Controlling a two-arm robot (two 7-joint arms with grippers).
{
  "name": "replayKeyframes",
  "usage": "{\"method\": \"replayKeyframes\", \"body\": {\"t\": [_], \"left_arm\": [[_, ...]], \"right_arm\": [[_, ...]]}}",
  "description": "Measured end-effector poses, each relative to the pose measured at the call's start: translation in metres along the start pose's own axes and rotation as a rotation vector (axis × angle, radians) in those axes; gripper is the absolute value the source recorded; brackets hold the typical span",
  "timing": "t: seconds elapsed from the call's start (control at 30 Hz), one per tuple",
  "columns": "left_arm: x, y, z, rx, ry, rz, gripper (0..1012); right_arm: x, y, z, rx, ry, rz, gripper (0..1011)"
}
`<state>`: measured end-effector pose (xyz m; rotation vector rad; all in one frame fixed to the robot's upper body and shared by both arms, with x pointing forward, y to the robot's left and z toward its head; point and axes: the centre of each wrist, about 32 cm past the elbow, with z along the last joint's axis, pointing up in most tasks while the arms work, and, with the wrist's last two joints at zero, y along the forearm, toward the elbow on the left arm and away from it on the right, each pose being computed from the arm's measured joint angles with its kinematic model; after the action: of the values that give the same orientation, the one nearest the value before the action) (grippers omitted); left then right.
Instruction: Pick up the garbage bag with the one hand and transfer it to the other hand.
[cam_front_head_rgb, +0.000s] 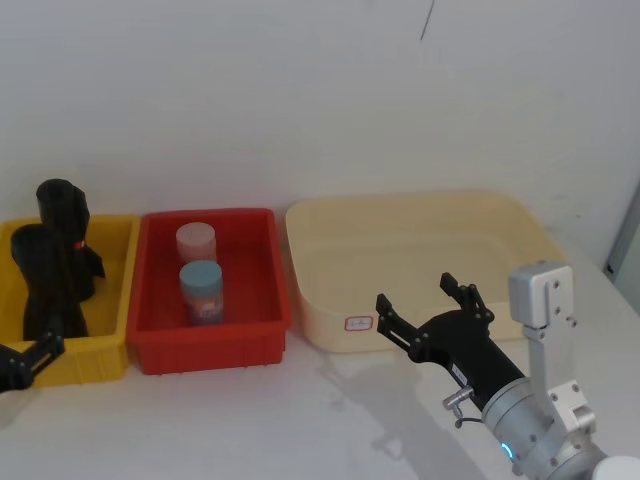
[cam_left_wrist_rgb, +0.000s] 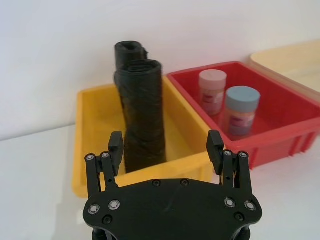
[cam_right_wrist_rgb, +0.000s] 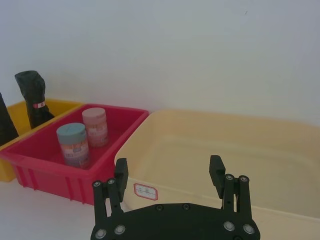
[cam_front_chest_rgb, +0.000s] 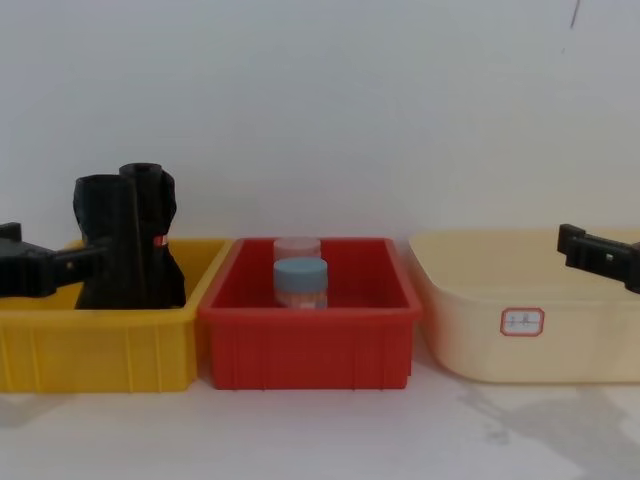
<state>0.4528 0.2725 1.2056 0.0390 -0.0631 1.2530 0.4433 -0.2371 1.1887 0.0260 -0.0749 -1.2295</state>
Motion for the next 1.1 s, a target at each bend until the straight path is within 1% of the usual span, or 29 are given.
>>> {"method": "replayKeyframes", "body": {"t": [0.03, 0.07, 0.1, 0.2, 0.23, 0.3, 0.33, 0.4, 0.43, 0.47, 0.5, 0.6, 0.63, 0.67, 0.7, 0.73, 0.77, 0.83, 0.87, 0.9, 0.97, 1.0, 1.03, 1.07, 1.1], "left_arm": [[0.0038, -0.0022, 0.0003, 0.002, 0.002, 0.006, 1001], [0.0049, -0.0029, 0.0003, 0.004, 0.004, 0.006, 1001], [0.0081, -0.0053, 0.0004, 0.008, 0.007, 0.008, 1001], [0.0117, -0.0095, 0.0015, 0.010, 0.010, 0.008, 1001], [0.0142, -0.0124, 0.0007, 0.016, 0.012, 0.008, 1001], [0.0159, -0.0155, 0.0005, 0.020, 0.014, 0.006, 1001], [0.0174, -0.0194, 0.0010, 0.022, 0.016, 0.002, 1001], [0.0184, -0.0231, -0.0004, 0.029, 0.020, 0.000, 1001], [0.0193, -0.0268, -0.0010, 0.034, 0.022, -0.005, 1001], [0.0197, -0.0288, -0.0010, 0.036, 0.023, -0.007, 1001], [0.0207, -0.0333, -0.0018, 0.041, 0.027, -0.010, 1001], [0.0218, -0.0402, -0.0025, 0.047, 0.030, -0.015, 1001], [0.0221, -0.0422, -0.0017, 0.046, 0.031, -0.017, 1001], [0.0227, -0.0465, -0.0030, 0.053, 0.032, -0.022, 1001], [0.0230, -0.0485, -0.0031, 0.054, 0.032, -0.024, 1001], [0.0240, -0.0533, -0.0034, 0.058, 0.031, -0.027, 1001], [0.0240, -0.0533, -0.0034, 0.058, 0.031, -0.027, 1001], [0.0254, -0.0602, -0.0036, 0.064, 0.030, -0.032, 1001], [0.0257, -0.0615, -0.0037, 0.066, 0.028, -0.034, 1001], [0.0268, -0.0663, -0.0032, 0.069, 0.025, -0.038, 1001], [0.0279, -0.0700, -0.0028, 0.071, 0.022, -0.040, 1001], [0.0288, -0.0739, -0.0023, 0.073, 0.018, -0.042, 1001], [0.0291, -0.0750, -0.0021, 0.074, 0.016, -0.043, 1001], [0.0300, -0.0787, -0.0016, 0.076, 0.011, -0.043, 1001], [0.0302, -0.0801, -0.0013, 0.076, 0.008, -0.044, 1001]], "right_arm": [[0.000, 0.000, 0.000, 0.000, 0.000, 0.000, 1001], [0.000, 0.000, 0.000, 0.000, 0.000, 0.000, 1000], [0.000, 0.000, 0.000, 0.000, 0.000, 0.000, 1001], [0.000, 0.000, 0.000, 0.000, 0.000, 0.000, 1001], [0.000, 0.000, 0.000, 0.000, 0.000, 0.000, 1000], [0.000, 0.000, 0.000, 0.000, 0.000, 0.000, 1001], [0.000, 0.000, 0.000, 0.000, 0.000, 0.000, 1001], [0.000, 0.000, 0.000, 0.000, 0.000, 0.000, 1001], [0.000, 0.000, 0.000, 0.000, 0.000, 0.000, 1001], [0.000, 0.000, 0.000, 0.000, 0.000, 0.000, 1000], [0.000, 0.000, 0.000, 0.000, 0.000, 0.000, 1000], [0.000, 0.000, 0.000, 0.000, 0.000, 0.000, 1000], [0.000, 0.000, 0.000, 0.000, 0.000, 0.000, 1000], [0.000, 0.000, 0.000, 0.000, 0.000, 0.000, 1000], [0.000, 0.000, 0.000, 0.000, 0.000, 0.000, 1000], [0.000, 0.000, 0.000, 0.000, 0.000, 0.000, 1001], [0.000, 0.000, 0.000, 0.000, 0.000, 0.000, 1000], [0.000, 0.000, 0.000, 0.000, 0.000, 0.000, 1000], [0.000, 0.000, 0.000, 0.000, 0.000, 0.000, 1000], [0.000, 0.000, 0.000, 0.000, 0.000, 0.000, 1001], [0.000, 0.000, 0.000, 0.000, 0.000, 0.000, 1000], [0.000, 0.000, 0.000, 0.000, 0.000, 0.000, 1001], [0.000, 0.000, 0.000, 0.000, 0.000, 0.000, 1001], [0.000, 0.000, 0.000, 0.000, 0.000, 0.000, 1001], [0.000, 0.000, 0.000, 0.000, 0.000, 0.000, 1001]]}}
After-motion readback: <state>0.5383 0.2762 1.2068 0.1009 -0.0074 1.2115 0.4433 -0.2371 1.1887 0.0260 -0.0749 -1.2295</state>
